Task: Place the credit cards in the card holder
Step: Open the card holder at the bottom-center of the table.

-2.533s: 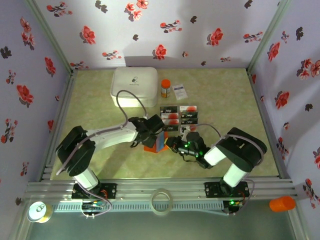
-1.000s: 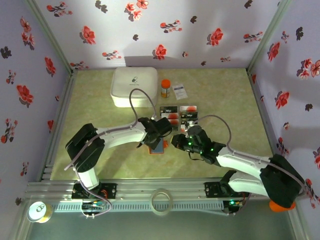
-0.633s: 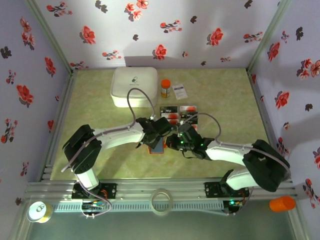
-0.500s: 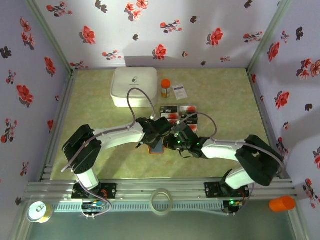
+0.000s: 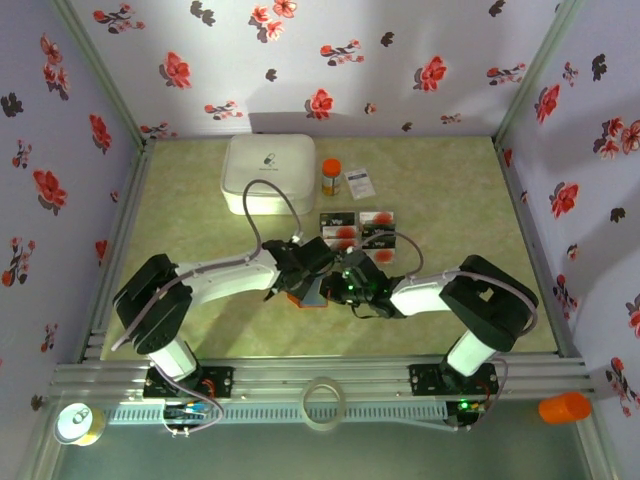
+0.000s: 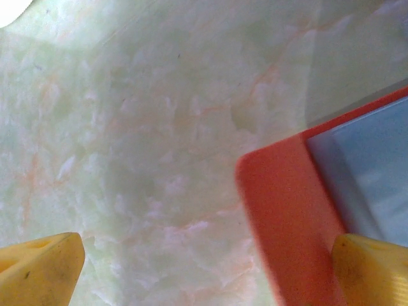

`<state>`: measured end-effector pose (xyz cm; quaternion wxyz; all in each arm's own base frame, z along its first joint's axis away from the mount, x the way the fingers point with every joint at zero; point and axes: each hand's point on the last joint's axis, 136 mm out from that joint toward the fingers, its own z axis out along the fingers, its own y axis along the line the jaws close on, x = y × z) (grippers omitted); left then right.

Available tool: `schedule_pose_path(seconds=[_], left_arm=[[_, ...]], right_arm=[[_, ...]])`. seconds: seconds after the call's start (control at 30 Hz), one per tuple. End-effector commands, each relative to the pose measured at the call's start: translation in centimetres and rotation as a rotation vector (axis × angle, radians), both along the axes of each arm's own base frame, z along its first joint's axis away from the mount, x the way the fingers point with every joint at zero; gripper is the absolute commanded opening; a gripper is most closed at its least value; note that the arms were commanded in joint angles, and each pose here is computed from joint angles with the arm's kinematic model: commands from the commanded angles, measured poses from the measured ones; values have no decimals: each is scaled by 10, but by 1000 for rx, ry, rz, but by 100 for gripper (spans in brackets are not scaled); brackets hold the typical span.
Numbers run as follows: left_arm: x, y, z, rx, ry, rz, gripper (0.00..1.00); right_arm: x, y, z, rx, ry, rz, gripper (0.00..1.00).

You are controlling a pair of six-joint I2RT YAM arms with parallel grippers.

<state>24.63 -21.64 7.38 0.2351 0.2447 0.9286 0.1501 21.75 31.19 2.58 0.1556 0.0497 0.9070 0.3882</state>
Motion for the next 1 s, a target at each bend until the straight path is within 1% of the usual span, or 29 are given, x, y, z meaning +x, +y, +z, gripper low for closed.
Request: schedule_pose_path(seconds=[0.0,0.17,0.33,0.67,0.83,0.9,0.97], left_arm=[[0,19,1,-2,-29,69,100],[-4,33,-9,-14,-26,129,100],[-8,49,-27,-7,-7,196,100],[-18,56,-59,5,50,231,100],[-16,50,-49,-38,54,235,100],[-14,41,-39,-94,60,237,100],[-11,29,-25,-179,69,244,100]], right_arm=[[-6,-16,-23,-62,42,-48,0],[-10,-21,-32,-78,66,-62,0],[-13,-25,-40,-92,86,-73,0],[-17,-31,-45,-110,109,-90,0],[-20,-29,-44,-111,112,-78,0],[-21,-28,-43,-109,109,-72,0],[-22,-26,-42,-107,105,-66,0]])
